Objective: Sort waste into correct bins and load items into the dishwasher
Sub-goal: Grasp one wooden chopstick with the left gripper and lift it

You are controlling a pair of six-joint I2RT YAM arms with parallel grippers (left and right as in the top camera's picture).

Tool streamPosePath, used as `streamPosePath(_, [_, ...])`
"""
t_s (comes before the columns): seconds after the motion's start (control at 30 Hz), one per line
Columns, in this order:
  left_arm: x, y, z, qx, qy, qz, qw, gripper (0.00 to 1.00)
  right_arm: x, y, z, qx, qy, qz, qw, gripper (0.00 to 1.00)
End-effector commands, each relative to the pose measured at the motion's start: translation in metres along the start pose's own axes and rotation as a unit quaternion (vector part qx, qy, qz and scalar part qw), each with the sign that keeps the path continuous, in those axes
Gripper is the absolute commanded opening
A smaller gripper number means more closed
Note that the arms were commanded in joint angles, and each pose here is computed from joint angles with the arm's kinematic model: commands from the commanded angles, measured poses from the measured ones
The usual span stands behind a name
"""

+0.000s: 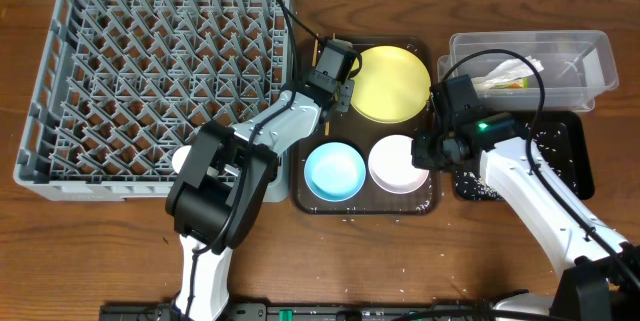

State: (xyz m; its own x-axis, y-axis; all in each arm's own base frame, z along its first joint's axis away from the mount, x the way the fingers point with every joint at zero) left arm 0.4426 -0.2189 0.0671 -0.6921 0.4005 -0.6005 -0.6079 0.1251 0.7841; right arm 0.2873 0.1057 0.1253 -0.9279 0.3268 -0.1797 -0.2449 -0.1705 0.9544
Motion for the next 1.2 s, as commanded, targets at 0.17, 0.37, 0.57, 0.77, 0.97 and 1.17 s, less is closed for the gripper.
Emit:
streamPosePath(0.17, [0.011,-0.014,0.002,-0.008,0.000,0.018,1.000,0.34,0.003,0.004,0.007,-0.009,0.011,-0.008,1.000,0.12])
streamPosePath(0.37, [0.022,-0.022,0.000,-0.008,-0.004,0.037,0.999,0.32,0.003,0.004,0.008,-0.009,0.011,-0.008,1.000,0.10])
streamPosePath(0.57, [0.021,-0.019,0.000,-0.007,0.003,0.037,0.999,0.12,0.003,0.004,0.008,-0.009,0.011,-0.008,1.000,0.09])
streamPosePath(0.77, [-0.015,0.024,0.000,0.029,0.015,-0.015,0.999,0.08,0.002,0.004,0.008,-0.010,0.012,-0.009,1.000,0.06])
streamPosePath(0.97, [-0.044,0.095,0.018,0.014,0.022,-0.054,0.998,0.08,0.003,0.004,0.008,-0.010,0.012,-0.008,1.000,0.06])
streamPosePath(1.17, [-0.034,0.159,0.056,-0.063,0.029,-0.030,0.997,0.08,0.003,0.005,0.008,-0.013,0.012,-0.009,1.000,0.06])
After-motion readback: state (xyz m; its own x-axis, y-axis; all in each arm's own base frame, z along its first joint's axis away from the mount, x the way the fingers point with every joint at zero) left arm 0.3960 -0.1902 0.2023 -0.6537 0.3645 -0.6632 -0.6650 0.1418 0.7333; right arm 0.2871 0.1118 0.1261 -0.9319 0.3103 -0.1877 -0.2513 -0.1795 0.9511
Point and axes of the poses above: each gripper's point midway between its finger pads, its own y axis back along the fingers, its own z axis along the line the jaws close on, x = y × z, the point moved 5 cm from there along y, back along the fingers, and after that the axes turned 12 degrees about -y, right-handed, at the moved point
